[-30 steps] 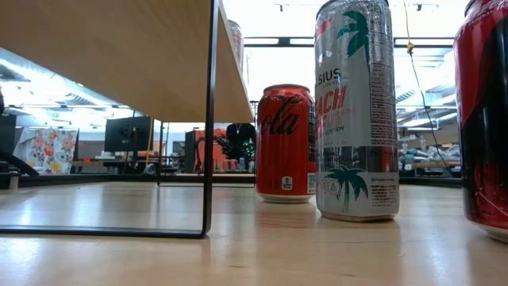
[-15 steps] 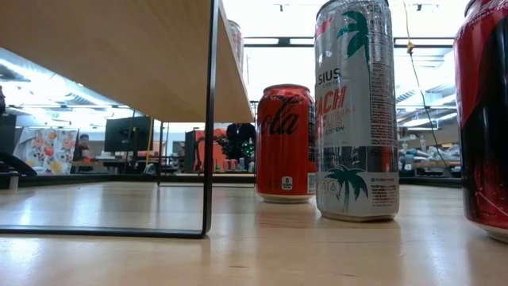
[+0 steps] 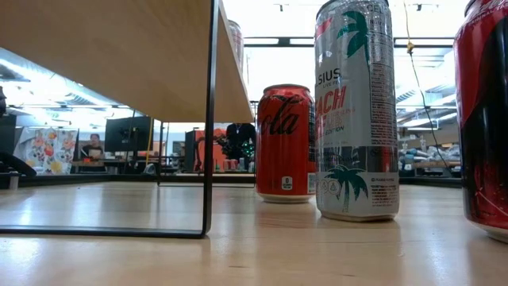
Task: Pick and place cans onto a shelf
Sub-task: Put the top white-pink soda can on the shelf
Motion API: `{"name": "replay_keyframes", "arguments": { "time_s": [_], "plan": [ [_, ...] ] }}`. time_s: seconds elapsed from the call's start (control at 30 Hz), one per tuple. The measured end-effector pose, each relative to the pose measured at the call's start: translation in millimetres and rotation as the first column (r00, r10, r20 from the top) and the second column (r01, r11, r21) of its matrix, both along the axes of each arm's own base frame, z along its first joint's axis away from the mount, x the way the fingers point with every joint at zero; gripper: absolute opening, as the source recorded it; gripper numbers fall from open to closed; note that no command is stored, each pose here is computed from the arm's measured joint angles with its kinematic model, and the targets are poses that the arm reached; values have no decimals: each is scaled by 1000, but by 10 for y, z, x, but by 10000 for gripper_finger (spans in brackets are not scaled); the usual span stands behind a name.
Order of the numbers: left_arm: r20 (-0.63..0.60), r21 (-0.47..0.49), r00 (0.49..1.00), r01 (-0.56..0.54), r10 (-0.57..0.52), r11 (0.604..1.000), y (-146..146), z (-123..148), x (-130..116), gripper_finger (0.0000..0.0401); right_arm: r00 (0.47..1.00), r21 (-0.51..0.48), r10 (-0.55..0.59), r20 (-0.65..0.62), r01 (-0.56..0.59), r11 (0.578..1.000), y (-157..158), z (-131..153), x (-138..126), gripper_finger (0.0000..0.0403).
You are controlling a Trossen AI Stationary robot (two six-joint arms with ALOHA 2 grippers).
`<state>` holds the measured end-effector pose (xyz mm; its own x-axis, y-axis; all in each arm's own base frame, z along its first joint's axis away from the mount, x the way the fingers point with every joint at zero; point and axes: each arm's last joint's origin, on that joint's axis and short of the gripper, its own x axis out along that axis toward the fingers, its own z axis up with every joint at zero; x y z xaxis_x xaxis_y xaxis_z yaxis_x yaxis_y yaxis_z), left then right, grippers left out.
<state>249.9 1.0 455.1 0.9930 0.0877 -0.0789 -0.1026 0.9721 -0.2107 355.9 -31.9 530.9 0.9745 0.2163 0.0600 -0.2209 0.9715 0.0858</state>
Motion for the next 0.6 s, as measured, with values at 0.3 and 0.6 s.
{"name": "replay_keyframes", "arguments": {
  "time_s": [0.3, 0.6],
  "plan": [
    [-46, 3, 999, -21, 21, 1000, 5, -50, 9, 273, 997, -24, -72, 23, 72, 997, 43, -67, 149, 349],
    [-58, 8, 998, -20, 21, 1000, 5, -60, 6, 273, 996, -24, -81, 26, 82, 996, 42, -85, 181, 346]
  ]
}}
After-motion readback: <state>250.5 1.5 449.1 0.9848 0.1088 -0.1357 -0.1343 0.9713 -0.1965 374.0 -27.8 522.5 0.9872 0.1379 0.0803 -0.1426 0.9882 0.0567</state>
